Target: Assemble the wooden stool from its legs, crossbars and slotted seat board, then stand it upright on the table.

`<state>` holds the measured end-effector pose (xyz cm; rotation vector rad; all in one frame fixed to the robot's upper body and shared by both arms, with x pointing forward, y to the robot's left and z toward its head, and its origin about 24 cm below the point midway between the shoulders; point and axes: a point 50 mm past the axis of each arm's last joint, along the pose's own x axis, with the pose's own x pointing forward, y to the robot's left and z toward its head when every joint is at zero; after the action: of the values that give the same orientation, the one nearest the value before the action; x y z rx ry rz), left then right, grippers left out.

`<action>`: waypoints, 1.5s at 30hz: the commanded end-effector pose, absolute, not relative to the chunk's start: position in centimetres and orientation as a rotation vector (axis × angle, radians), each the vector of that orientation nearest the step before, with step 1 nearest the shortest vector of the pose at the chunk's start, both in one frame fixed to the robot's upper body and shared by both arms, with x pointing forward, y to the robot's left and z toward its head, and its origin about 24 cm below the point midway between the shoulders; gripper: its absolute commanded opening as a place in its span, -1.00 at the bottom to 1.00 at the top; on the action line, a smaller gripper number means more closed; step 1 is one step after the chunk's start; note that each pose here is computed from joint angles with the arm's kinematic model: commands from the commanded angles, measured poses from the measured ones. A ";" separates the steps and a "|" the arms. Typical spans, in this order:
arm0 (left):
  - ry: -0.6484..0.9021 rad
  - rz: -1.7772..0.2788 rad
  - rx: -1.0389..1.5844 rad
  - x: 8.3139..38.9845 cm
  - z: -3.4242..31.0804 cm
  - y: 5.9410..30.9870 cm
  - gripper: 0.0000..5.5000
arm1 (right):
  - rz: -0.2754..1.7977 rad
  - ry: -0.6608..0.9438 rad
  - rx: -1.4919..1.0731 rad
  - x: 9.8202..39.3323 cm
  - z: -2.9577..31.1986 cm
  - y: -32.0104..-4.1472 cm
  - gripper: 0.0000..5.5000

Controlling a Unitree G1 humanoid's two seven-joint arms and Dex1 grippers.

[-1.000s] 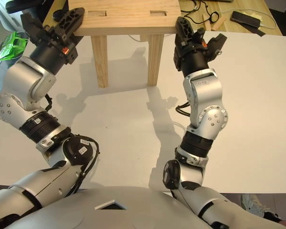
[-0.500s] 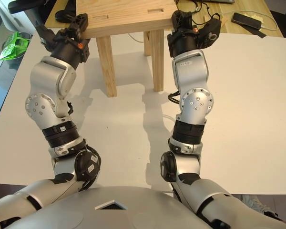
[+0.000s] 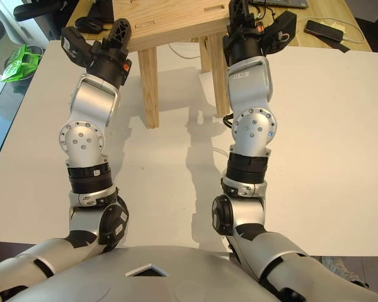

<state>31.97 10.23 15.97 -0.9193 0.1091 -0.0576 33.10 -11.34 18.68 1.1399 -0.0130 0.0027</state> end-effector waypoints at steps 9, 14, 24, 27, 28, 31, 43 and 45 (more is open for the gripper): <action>0.275 -0.036 -0.855 31.8 12.9 9.6 0.35 | -0.035 0.073 1.133 32.6 15.3 -11.0 0.30; 0.241 -0.028 -0.853 31.7 13.4 10.8 0.35 | -0.054 0.022 0.998 32.3 13.8 -12.8 0.30; 0.128 -0.070 -0.619 29.2 12.9 13.9 0.35 | -0.177 -0.050 0.890 30.9 12.5 -17.0 0.30; 0.067 0.084 -0.476 28.3 11.6 17.5 0.35 | -0.278 -0.044 0.759 29.1 11.0 -20.1 0.30; 0.064 0.149 -0.432 27.8 10.6 18.7 0.35 | -0.317 -0.024 0.710 28.2 10.2 -21.4 0.30; 0.078 0.208 -0.363 26.4 8.2 19.8 0.35 | -0.353 0.037 0.596 26.0 8.6 -23.6 0.30; 0.140 -0.201 -0.243 24.9 5.7 15.3 0.35 | -0.110 0.289 0.431 24.3 5.3 -21.2 0.30; 0.143 -0.227 -0.206 24.9 5.6 15.0 0.35 | -0.083 0.278 0.414 24.3 5.5 -21.0 0.30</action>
<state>25.06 14.97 5.70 -0.2588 0.1375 -0.2049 24.20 -21.26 5.25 0.4354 0.2809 -0.1159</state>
